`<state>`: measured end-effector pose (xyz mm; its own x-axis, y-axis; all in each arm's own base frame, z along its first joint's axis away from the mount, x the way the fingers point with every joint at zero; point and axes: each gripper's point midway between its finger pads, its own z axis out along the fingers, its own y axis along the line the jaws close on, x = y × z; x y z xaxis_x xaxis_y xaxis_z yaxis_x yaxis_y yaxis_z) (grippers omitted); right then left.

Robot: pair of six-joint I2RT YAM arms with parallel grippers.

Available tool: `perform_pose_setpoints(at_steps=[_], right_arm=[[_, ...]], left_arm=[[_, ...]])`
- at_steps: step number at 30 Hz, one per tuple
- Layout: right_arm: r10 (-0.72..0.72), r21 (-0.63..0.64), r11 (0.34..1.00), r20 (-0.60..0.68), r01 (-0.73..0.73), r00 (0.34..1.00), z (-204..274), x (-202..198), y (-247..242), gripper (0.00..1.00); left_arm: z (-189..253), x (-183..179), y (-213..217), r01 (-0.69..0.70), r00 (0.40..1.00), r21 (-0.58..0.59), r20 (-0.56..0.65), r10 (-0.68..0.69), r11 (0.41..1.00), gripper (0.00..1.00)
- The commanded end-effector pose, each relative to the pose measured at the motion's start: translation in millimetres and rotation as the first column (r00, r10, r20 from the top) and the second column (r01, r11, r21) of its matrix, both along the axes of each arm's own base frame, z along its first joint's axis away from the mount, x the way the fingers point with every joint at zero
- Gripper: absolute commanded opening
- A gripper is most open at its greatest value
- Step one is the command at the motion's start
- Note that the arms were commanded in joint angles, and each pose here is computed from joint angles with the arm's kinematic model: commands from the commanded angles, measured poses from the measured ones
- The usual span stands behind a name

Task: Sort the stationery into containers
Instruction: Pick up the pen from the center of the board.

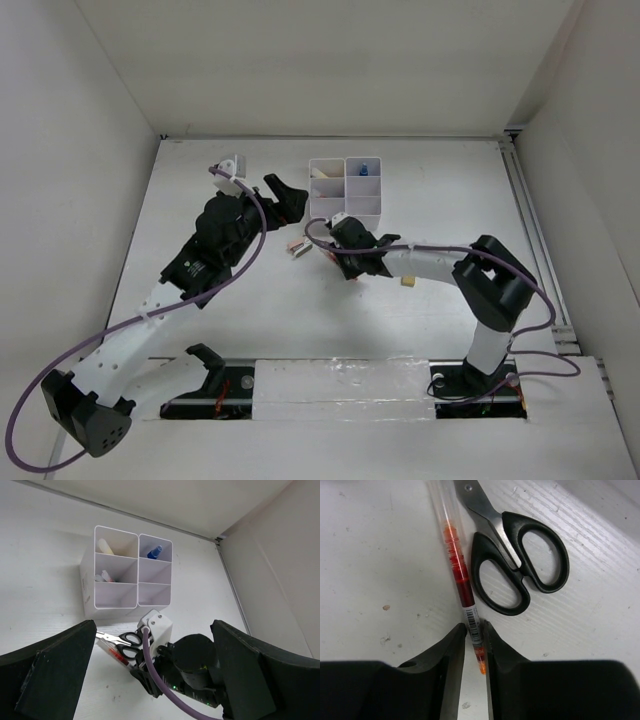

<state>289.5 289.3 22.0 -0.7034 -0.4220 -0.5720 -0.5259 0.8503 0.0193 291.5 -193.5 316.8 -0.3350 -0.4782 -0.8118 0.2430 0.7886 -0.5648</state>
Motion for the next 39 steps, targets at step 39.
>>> perform_pose_setpoints(at_steps=[39], right_arm=[[-0.025, 0.723, 0.654, 0.315, -0.222, 0.949, 271.5, -95.5, 19.4, 0.0]], left_arm=[[0.2, -51.0, -90.5, 0.547, 0.837, -0.308, 0.195, -0.511, 0.778, 0.95]])
